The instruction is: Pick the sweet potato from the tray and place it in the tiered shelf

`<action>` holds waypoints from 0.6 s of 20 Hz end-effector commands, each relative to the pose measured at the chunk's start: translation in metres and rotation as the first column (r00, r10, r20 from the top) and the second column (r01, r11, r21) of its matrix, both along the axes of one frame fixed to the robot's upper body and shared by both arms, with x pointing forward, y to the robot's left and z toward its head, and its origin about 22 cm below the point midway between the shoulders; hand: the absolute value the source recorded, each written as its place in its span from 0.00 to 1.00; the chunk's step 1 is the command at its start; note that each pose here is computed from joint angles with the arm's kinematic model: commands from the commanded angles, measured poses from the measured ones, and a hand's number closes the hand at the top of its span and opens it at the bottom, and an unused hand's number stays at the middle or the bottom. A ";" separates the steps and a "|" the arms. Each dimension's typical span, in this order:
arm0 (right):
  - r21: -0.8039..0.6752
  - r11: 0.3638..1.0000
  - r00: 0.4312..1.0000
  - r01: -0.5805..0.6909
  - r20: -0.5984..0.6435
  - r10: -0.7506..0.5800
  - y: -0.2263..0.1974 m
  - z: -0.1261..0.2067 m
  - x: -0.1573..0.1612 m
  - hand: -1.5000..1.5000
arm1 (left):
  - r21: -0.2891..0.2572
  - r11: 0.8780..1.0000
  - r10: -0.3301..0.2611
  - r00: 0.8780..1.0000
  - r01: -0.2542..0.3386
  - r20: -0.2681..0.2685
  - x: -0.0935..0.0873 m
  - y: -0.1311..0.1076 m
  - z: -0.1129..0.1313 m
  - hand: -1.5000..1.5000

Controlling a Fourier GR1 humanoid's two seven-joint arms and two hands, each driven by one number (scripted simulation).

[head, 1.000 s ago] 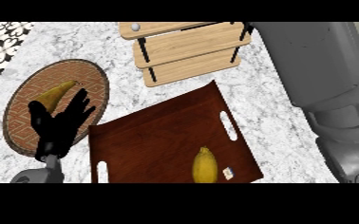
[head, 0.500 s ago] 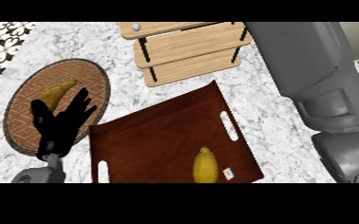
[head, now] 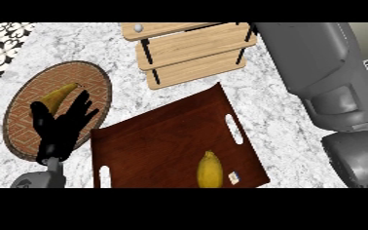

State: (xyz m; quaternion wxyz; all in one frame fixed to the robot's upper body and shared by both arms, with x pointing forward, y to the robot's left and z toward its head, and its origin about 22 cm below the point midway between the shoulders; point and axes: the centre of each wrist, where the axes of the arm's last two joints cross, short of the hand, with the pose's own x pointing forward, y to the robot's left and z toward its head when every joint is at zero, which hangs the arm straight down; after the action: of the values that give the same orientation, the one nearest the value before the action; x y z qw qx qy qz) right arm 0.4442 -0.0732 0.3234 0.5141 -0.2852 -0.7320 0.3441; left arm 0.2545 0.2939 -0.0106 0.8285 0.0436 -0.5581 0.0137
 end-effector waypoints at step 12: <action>0.560 0.828 0.997 0.032 -0.073 0.010 -0.014 0.024 0.002 0.00 | -0.011 1.000 0.002 0.998 -0.002 -0.063 -0.001 -0.015 -0.013 0.50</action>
State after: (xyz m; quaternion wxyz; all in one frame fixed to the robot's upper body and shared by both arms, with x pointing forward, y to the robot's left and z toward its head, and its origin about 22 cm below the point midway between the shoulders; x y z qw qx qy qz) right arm 0.4464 -0.0852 0.3411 0.5891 -0.1631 -0.7733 0.1684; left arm 0.2547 0.2922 -0.0090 0.8309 0.0431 -0.5545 0.0136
